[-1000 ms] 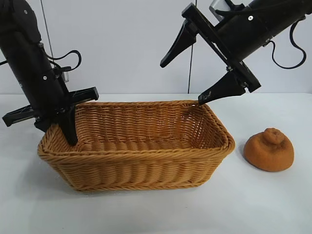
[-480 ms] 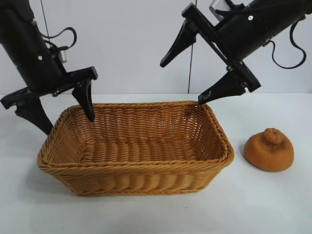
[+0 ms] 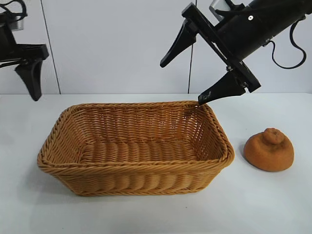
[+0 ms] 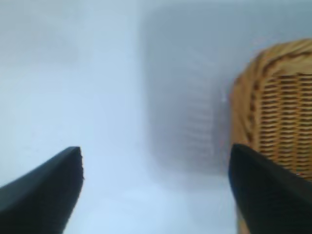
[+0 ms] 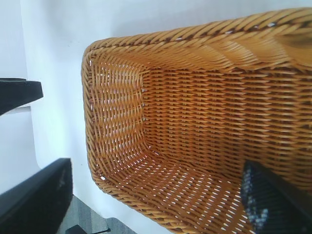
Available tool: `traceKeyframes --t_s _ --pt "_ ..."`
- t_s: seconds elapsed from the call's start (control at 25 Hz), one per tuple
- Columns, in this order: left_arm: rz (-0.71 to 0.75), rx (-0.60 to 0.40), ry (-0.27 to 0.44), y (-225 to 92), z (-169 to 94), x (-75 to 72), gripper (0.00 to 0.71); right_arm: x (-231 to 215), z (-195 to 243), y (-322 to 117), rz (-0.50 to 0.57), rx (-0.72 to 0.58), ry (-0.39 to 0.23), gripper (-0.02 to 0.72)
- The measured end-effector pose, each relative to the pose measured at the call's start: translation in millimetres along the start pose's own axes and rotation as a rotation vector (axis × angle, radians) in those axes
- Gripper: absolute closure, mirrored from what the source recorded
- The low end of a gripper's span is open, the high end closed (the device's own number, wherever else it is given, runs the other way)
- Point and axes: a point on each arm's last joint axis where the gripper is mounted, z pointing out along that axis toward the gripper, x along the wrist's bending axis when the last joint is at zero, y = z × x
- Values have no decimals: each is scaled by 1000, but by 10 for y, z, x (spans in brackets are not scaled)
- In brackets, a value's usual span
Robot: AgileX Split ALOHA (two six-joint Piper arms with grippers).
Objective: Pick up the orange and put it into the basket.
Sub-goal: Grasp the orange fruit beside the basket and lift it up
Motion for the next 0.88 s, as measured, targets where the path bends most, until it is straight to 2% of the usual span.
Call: traceKeyframes --t_s 0.08,0.32,0.52,0.88 --pt "-3 26 20 -19 -8 62 125 0 0 0 0 0 0 63" --pt "4 114 33 -104 -25 69 126 2 0 -9 0 9 3 63" --pt "21 93 28 -226 -227 68 126 5 0 -19 0 21 6 63" --pt "51 24 15 -951 -755 112 126 6 0 -20 0 22 6 63"
